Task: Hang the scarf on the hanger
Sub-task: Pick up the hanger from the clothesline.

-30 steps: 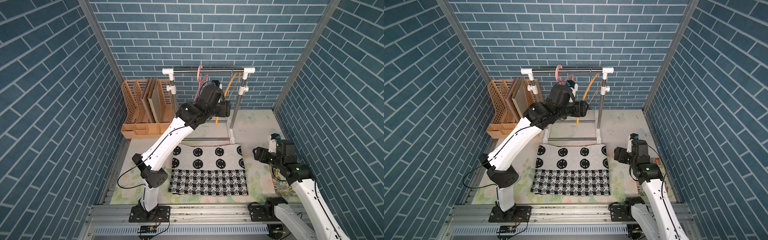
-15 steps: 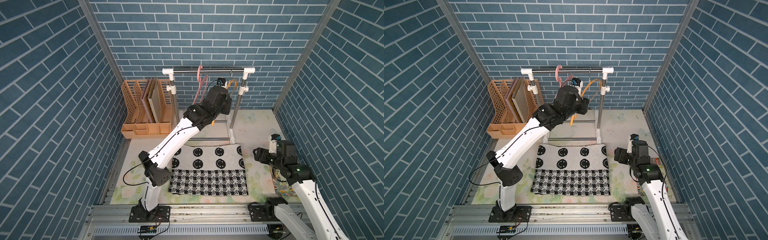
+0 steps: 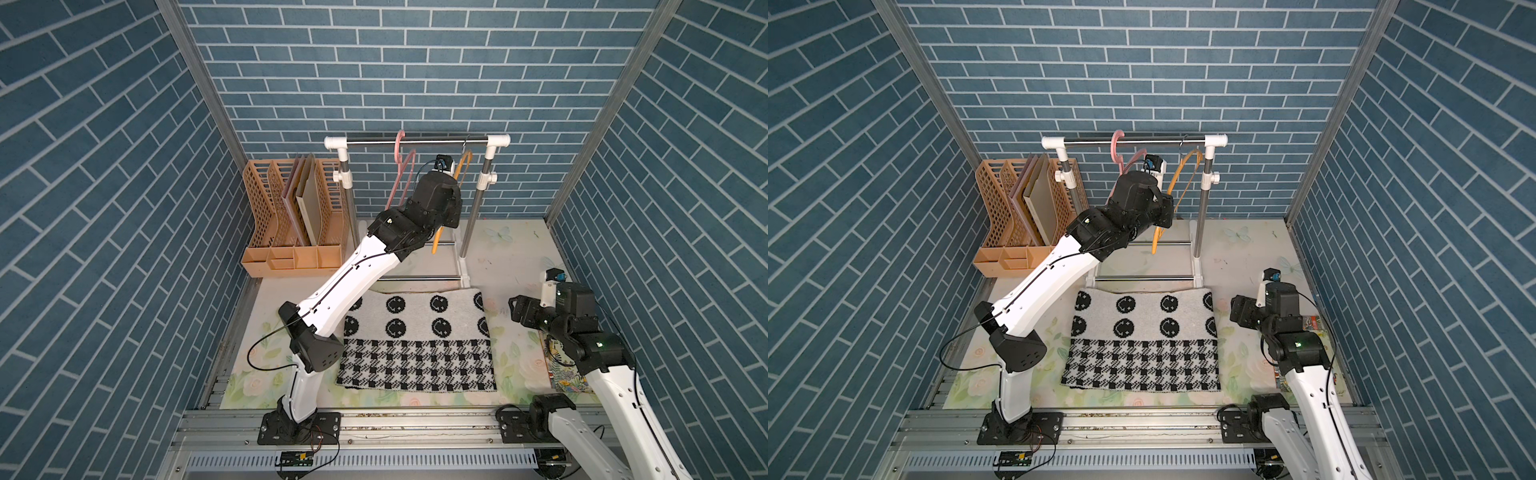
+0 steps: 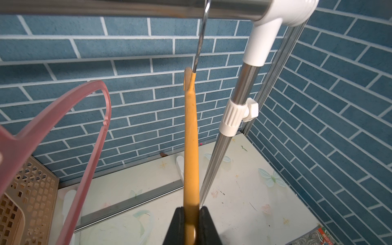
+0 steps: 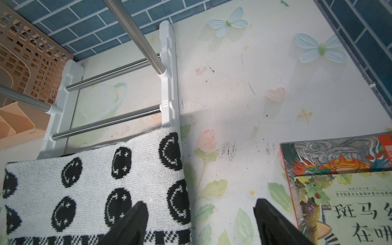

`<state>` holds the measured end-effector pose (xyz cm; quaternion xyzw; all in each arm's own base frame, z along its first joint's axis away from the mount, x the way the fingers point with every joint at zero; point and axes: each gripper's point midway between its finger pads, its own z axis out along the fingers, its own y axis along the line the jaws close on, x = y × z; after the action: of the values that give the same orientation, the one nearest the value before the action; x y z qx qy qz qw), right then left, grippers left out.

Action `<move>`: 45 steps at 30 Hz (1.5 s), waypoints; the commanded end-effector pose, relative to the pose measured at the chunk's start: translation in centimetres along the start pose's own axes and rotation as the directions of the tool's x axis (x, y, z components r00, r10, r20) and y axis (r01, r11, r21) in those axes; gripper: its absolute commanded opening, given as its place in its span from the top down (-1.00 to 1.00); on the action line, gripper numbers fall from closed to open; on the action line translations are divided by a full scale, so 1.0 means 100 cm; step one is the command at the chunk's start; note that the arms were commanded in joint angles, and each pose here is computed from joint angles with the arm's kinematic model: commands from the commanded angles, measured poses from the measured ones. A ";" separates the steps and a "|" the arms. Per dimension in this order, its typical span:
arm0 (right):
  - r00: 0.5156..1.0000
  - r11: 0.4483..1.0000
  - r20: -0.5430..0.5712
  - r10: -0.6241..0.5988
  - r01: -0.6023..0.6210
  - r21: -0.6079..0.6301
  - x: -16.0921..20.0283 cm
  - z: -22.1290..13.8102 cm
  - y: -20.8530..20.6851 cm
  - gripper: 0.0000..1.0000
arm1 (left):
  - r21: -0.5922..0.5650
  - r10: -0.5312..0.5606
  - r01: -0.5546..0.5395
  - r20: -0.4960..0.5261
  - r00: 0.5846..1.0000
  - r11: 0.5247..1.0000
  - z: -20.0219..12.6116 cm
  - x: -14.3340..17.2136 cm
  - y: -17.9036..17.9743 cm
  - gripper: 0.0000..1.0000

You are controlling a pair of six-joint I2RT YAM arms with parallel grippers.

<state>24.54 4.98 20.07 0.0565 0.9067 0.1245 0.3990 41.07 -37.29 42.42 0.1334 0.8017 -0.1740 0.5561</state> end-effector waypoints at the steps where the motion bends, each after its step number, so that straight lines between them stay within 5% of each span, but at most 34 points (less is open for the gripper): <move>1: 1.000 1.000 0.017 -0.001 0.001 0.009 -0.002 -0.001 -0.001 -0.67 | 0.021 -0.011 0.010 0.039 0.999 1.000 -0.016 -0.015 -0.004 1.00; 7: 1.000 1.000 0.024 0.000 0.000 0.011 -0.002 -0.002 -0.002 -0.69 | 0.060 -0.014 0.009 0.092 0.996 0.998 -0.027 -0.027 -0.014 1.00; 14: 0.999 1.000 0.043 -0.014 0.014 0.008 -0.005 -0.004 -0.002 -0.71 | 0.084 -0.085 0.062 0.307 0.948 0.995 -0.068 -0.066 -0.008 1.00; 28: 0.999 1.000 0.045 -0.007 0.007 -0.007 -0.004 -0.004 0.001 -0.70 | 0.035 -0.110 0.104 0.347 0.932 0.994 -0.105 -0.070 0.007 1.00; 35: 0.998 1.000 0.056 -0.001 0.002 -0.015 -0.005 -0.006 0.002 -0.70 | 0.068 -0.189 0.176 0.301 0.935 0.982 -0.162 -0.023 0.009 1.00; 39: 0.998 0.999 0.067 0.017 -0.015 -0.030 -0.004 -0.008 0.004 -0.69 | 0.136 -0.323 0.295 0.289 0.901 0.946 -0.202 0.007 0.020 1.00; 45: 0.992 0.998 0.119 0.048 -0.041 -0.055 -0.006 -0.012 0.005 -0.66 | 0.158 -0.459 0.434 0.194 0.867 0.887 -0.214 0.080 0.029 1.00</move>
<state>23.91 4.89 20.83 0.0608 0.8880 0.1365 0.4348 21.69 -25.85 43.63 0.0148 0.7279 -0.3316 0.6000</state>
